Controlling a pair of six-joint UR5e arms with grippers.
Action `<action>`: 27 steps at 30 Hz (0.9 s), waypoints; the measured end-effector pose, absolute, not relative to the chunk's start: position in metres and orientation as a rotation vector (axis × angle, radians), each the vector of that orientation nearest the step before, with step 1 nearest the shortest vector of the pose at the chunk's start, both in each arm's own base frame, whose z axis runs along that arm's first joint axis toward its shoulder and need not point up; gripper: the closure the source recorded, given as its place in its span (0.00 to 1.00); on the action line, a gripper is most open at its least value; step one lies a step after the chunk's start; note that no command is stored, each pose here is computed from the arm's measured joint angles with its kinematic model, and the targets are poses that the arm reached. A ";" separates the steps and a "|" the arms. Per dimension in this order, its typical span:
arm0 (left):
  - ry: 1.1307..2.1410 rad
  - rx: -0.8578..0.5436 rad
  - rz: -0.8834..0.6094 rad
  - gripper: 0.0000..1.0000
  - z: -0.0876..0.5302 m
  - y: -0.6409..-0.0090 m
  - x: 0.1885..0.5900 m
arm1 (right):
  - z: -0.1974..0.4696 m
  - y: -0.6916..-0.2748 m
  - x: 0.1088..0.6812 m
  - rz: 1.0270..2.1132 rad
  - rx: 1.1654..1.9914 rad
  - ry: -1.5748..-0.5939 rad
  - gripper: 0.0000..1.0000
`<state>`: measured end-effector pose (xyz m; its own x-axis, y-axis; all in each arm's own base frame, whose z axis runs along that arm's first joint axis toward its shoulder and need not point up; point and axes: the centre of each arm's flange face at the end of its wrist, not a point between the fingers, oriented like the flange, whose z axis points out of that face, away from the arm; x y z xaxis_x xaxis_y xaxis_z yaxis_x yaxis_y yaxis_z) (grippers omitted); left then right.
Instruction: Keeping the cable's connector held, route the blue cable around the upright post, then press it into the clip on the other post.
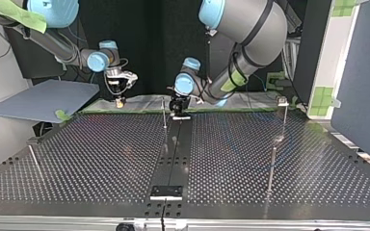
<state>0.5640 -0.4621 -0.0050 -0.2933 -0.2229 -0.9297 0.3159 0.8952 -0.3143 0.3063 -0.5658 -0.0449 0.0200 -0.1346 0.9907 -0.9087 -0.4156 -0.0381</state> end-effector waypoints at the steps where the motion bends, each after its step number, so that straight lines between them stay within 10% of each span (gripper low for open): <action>1: 1.795 0.068 -0.526 1.00 -0.003 -0.462 0.567 | -0.044 -0.568 0.307 1.461 1.624 -1.082 1.00; 18: 1.795 0.055 -0.489 1.00 0.002 -0.447 0.583 | -0.021 -0.607 0.305 1.494 1.561 -1.051 1.00; 23: 1.786 0.074 -0.455 0.54 0.002 -0.444 0.586 | -0.020 -0.609 0.303 1.494 1.561 -1.049 1.00; 27: 1.783 0.085 -0.417 0.51 0.002 -0.443 0.585 | -0.021 -0.610 0.302 1.489 1.565 -1.050 1.00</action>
<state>0.5854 -0.4431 0.0020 -0.2564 -0.1633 -0.9527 0.2764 0.9321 -0.2341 0.3020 -0.6096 -0.0206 -0.0005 -0.0769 0.9970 -0.9132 -0.4063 -0.0318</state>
